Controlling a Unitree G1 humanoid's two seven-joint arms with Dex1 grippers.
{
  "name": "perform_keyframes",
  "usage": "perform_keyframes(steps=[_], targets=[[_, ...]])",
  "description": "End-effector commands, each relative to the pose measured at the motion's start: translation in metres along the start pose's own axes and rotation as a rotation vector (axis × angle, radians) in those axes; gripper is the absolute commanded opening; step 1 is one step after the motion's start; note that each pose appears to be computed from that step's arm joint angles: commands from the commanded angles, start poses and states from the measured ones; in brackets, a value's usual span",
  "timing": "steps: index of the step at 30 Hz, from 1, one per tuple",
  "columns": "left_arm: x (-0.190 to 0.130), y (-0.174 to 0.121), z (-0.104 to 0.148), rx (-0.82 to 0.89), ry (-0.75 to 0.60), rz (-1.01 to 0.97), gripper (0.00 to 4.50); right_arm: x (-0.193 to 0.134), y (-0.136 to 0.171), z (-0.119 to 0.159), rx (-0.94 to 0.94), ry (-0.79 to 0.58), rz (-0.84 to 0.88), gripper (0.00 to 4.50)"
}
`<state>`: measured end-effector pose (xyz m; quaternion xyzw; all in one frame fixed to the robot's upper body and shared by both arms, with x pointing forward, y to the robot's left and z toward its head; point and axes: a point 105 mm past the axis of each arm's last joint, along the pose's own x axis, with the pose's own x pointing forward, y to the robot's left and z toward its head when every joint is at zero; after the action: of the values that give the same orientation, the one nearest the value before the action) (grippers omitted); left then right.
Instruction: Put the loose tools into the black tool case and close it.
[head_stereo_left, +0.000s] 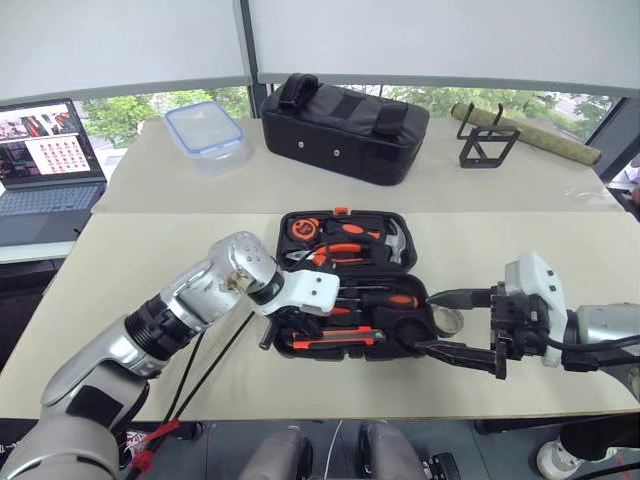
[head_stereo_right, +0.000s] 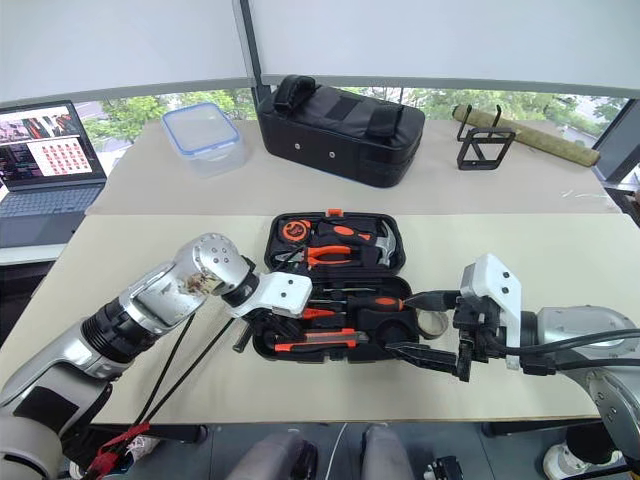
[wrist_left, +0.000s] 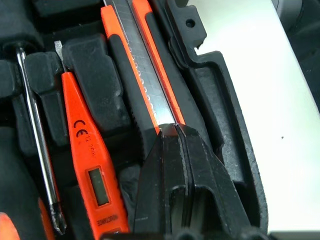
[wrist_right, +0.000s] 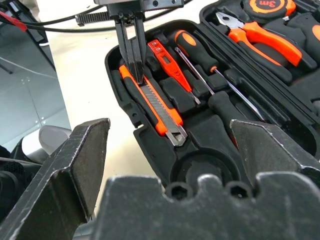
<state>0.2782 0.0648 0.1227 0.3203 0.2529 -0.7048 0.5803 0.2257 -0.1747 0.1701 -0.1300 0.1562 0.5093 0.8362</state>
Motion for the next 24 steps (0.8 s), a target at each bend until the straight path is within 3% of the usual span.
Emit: perform_keyframes(steps=[1, 11, 20, 21, 24], targets=[[-0.047, 0.005, 0.029, -0.029, -0.253, 0.097, 0.71, -0.021, -0.015, 0.000, -0.055, 0.043, -0.116, 4.50], [-0.111, -0.013, 0.031, -0.033, -0.555, 0.225, 4.38, -0.017, -0.031, -0.039, -0.155, 0.222, -0.098, 4.50], [-0.111, -0.026, 0.042, -0.019, -0.595, 0.226, 4.46, 0.008, -0.048, -0.070, -0.268, 0.329, -0.030, 4.50], [-0.110, -0.026, 0.041, -0.018, -0.589, 0.230, 4.50, 0.010, -0.049, -0.073, -0.269, 0.343, -0.025, 3.97], [-0.110, -0.027, 0.040, -0.020, -0.578, 0.232, 4.50, 0.012, -0.050, -0.075, -0.274, 0.355, -0.015, 3.04]])
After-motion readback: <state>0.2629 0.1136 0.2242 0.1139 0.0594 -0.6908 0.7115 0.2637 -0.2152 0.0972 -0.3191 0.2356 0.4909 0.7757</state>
